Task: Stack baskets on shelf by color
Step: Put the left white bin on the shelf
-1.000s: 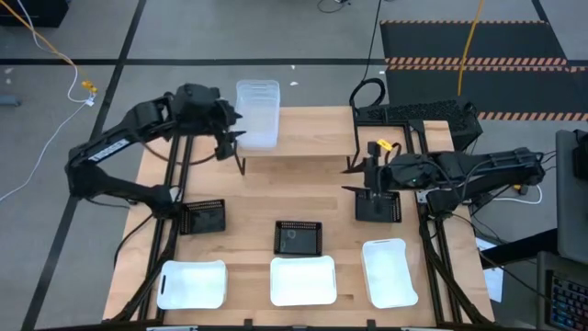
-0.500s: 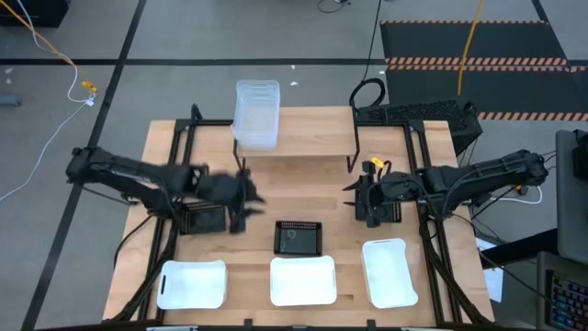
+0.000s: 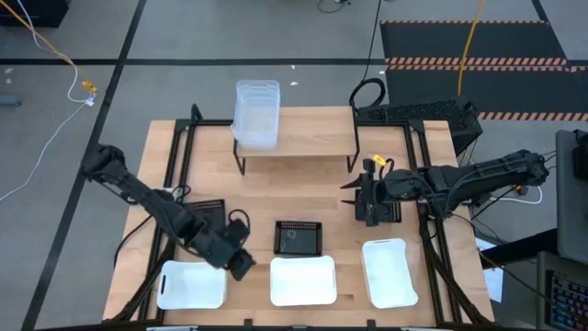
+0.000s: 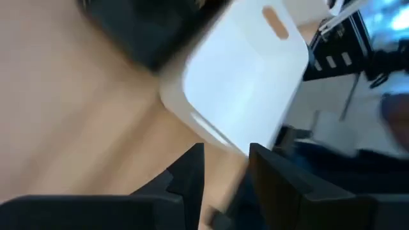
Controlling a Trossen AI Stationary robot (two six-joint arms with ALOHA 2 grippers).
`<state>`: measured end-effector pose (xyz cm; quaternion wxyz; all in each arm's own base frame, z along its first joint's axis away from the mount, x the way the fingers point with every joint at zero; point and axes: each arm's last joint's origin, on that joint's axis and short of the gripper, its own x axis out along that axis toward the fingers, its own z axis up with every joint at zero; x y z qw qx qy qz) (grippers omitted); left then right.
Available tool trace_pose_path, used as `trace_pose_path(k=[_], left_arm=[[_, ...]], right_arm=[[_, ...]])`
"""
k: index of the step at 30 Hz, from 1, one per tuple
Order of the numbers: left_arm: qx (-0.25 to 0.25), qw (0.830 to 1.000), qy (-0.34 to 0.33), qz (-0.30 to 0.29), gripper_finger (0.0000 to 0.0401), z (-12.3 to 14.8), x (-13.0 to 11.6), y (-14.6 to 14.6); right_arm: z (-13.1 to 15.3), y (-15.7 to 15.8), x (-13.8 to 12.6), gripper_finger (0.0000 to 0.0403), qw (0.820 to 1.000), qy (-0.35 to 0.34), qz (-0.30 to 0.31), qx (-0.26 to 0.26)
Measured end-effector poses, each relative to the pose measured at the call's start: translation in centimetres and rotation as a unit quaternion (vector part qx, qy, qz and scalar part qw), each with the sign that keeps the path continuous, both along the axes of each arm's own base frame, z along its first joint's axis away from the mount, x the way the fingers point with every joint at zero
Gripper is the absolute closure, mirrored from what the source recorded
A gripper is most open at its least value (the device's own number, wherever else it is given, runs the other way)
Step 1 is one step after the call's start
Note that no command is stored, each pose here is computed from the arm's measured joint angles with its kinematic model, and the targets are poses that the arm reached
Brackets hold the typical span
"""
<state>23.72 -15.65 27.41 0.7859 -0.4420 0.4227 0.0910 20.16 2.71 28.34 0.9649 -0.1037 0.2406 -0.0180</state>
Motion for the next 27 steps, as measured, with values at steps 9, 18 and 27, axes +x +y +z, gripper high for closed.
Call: trace_pose_path(k=[9,18,27], left_arm=[[-0.099,0.972,0.172,0.123,0.0277,0.5,0.0,-4.2],[-0.156,0.924,0.269,0.222,0.0277,-2.6,0.4,-7.2],[-0.195,0.904,0.292,0.244,0.0277,-1.5,0.1,-7.4]], right_arm=[[-1.1,0.2,-0.2,0.0234,1.000,0.016,0.000,0.008],[-2.6,0.2,-0.3,0.0234,0.998,0.033,0.024,-0.040],[-1.7,0.3,0.2,0.0234,0.995,-0.023,0.049,-0.085]])
